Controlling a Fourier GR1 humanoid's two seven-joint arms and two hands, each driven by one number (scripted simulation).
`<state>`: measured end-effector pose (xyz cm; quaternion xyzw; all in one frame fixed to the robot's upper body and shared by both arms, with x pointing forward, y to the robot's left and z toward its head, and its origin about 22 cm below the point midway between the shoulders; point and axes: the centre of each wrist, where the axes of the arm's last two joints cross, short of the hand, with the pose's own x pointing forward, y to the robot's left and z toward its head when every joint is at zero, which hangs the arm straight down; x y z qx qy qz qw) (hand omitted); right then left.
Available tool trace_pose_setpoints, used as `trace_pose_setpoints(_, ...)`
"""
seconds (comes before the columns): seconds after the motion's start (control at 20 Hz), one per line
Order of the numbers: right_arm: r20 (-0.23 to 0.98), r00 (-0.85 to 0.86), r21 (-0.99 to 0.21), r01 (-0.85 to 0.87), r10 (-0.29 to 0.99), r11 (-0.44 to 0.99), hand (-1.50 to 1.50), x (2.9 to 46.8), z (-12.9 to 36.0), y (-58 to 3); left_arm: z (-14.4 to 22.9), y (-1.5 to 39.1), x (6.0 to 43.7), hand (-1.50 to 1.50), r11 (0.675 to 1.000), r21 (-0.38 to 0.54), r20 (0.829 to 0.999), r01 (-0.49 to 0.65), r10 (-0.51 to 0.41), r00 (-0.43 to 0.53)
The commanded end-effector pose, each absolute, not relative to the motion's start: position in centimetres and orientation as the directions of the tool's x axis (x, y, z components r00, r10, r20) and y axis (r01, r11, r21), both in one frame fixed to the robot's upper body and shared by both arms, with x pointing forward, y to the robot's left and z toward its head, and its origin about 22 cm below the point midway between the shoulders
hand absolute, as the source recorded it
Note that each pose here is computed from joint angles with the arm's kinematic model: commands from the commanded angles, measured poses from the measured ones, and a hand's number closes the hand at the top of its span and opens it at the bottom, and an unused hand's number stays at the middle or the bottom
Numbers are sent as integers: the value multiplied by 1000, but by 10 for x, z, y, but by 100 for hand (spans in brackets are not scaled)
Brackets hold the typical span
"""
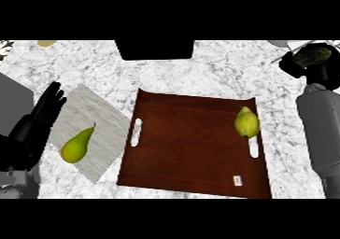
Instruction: Pick the squash from the tray and place it in the tiered shelf
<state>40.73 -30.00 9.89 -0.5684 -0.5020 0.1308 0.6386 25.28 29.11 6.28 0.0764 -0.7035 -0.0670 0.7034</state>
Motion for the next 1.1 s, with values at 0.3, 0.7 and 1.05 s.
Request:
trace_pose_setpoints(0.3, 671, 691, -692, 714, 268, -110, 150, 426, 198, -335, 72, 273, 260, 0, 971, 221, 975, 94, -217, -57)
trace_pose_setpoints(0.7, 654, 748, -678, 644, 109, -355, 150, 440, 256, -332, 77, 245, 271, 0, 966, 204, 977, 158, -190, -102)
trace_pose_setpoints(1.05, 895, 350, -250, 907, 278, -338, 150, 423, 328, -326, 81, 241, 276, 0, 964, 199, 978, 175, -184, -98)
